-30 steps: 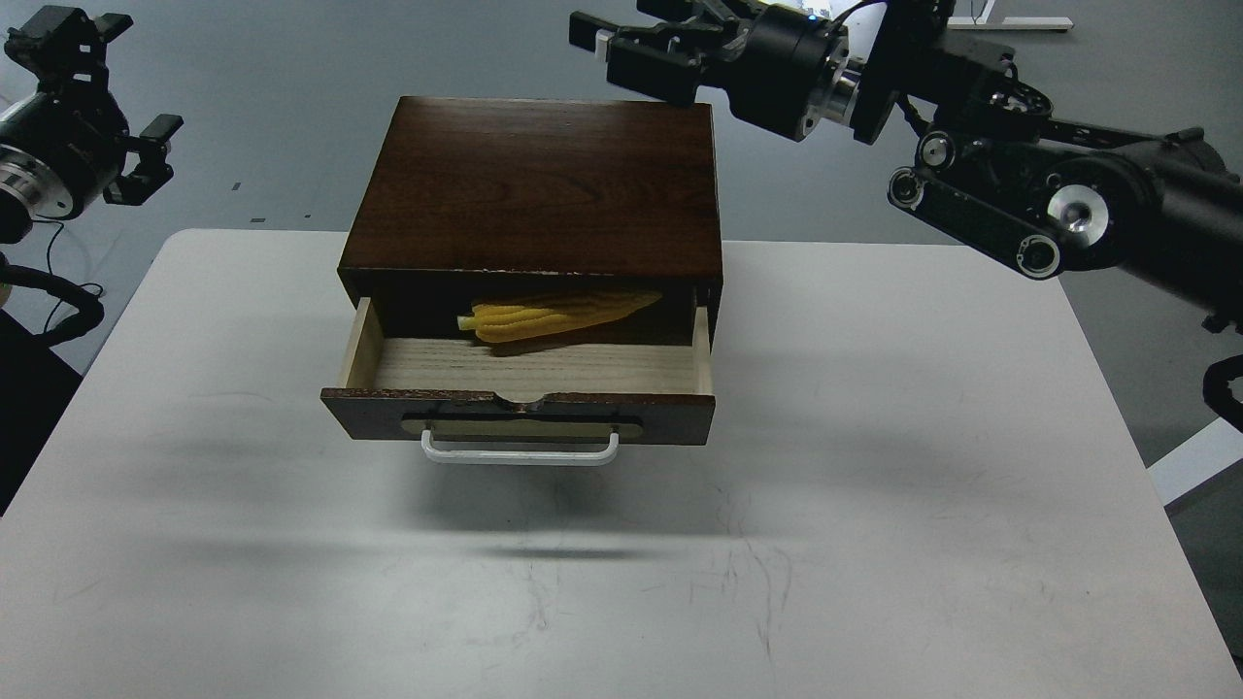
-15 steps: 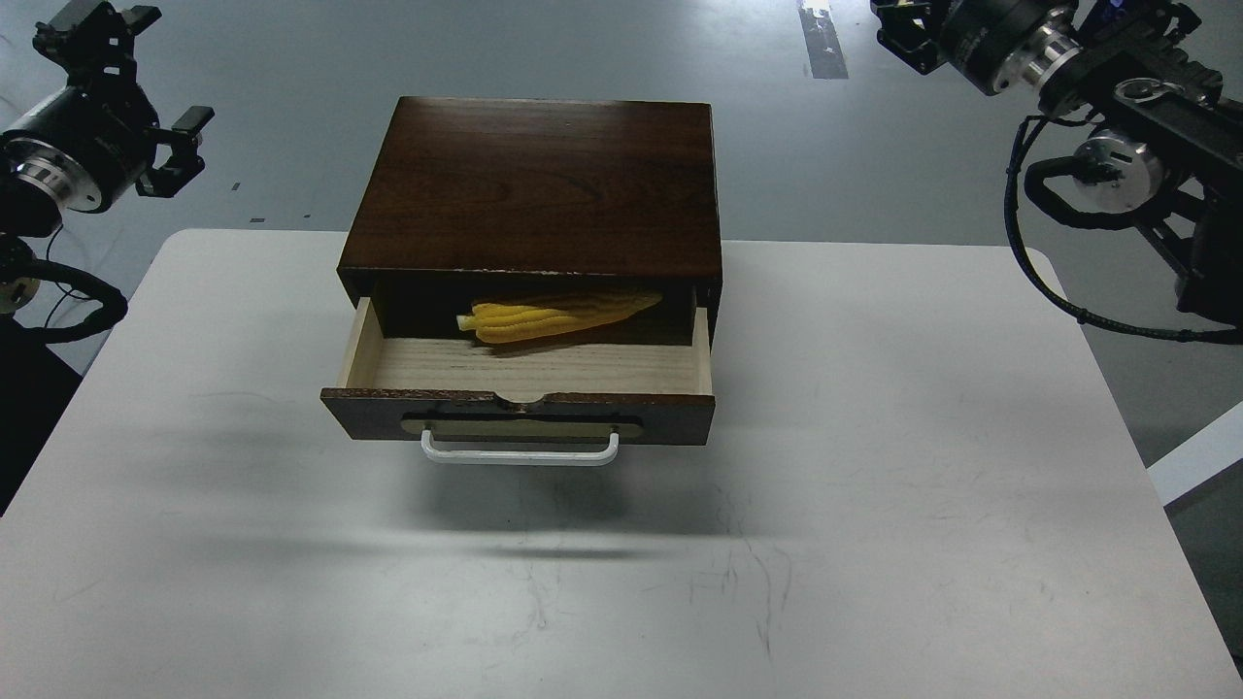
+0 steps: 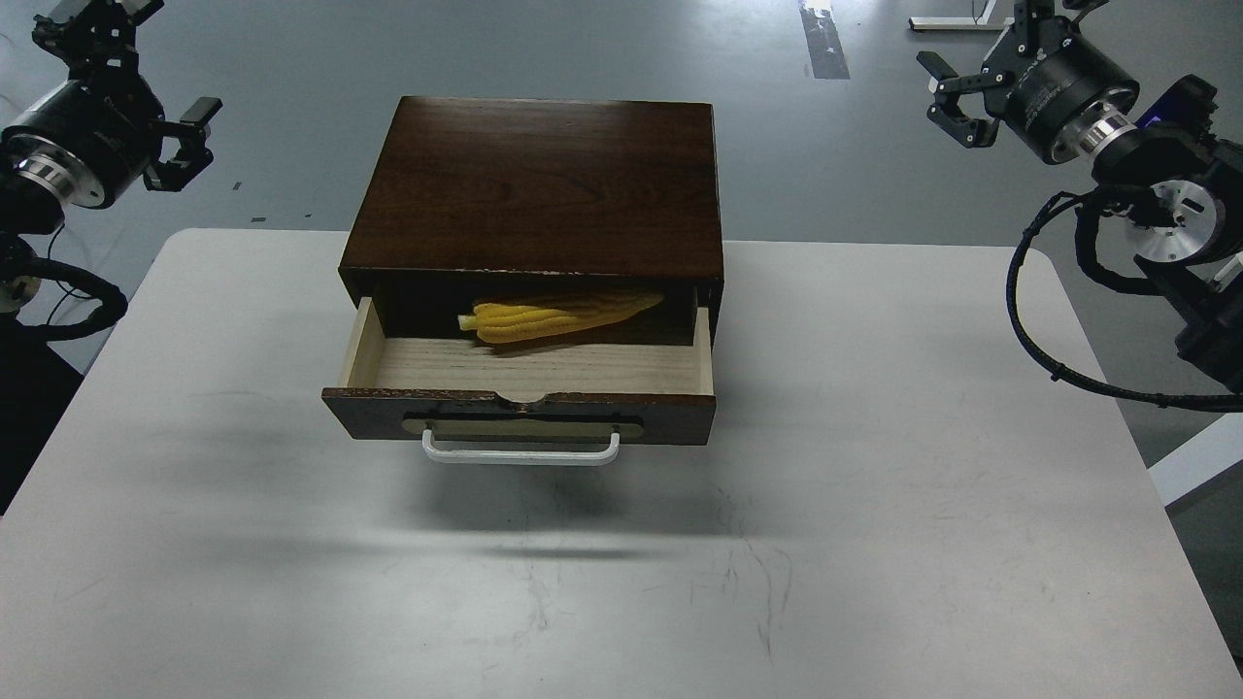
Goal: Put corn in drawer with both arms
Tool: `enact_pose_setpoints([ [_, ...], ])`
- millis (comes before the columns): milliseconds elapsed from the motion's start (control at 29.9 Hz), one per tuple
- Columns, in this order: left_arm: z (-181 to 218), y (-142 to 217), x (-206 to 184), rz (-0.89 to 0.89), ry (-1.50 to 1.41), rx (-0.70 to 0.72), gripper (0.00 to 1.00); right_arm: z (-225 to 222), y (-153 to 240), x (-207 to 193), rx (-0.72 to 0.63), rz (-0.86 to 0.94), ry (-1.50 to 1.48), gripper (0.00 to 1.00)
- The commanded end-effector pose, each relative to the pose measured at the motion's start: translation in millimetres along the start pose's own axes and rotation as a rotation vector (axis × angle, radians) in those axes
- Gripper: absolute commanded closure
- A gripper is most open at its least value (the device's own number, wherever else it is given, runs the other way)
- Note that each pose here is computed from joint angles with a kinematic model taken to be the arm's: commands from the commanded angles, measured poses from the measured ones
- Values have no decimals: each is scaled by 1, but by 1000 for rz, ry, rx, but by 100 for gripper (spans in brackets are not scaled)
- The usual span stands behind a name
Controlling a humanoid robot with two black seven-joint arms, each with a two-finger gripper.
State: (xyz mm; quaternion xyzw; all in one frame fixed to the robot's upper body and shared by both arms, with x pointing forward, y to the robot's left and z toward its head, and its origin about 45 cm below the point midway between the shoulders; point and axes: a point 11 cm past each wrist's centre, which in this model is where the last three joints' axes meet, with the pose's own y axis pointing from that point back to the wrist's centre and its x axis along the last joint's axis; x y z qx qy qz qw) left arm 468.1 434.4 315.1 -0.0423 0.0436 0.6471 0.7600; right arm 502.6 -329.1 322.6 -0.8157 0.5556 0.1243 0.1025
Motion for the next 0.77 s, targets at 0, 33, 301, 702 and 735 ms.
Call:
enact_pose_setpoints([
  [0,-6,3,3,6,1,12,1,13,3,2,-33,19,0,0],
  [33,-6,4,4,8,2,11,1,15,2,-1,-40,20,0,0],
  [301,-10,5,4,9,2,19,1,17,29,-32,-123,26,38,0],
  [702,-8,6,6,12,-3,18,1,37,44,-7,-179,70,72,0],
  [735,-8,6,6,12,-3,18,1,37,44,-7,-180,70,72,0],
])
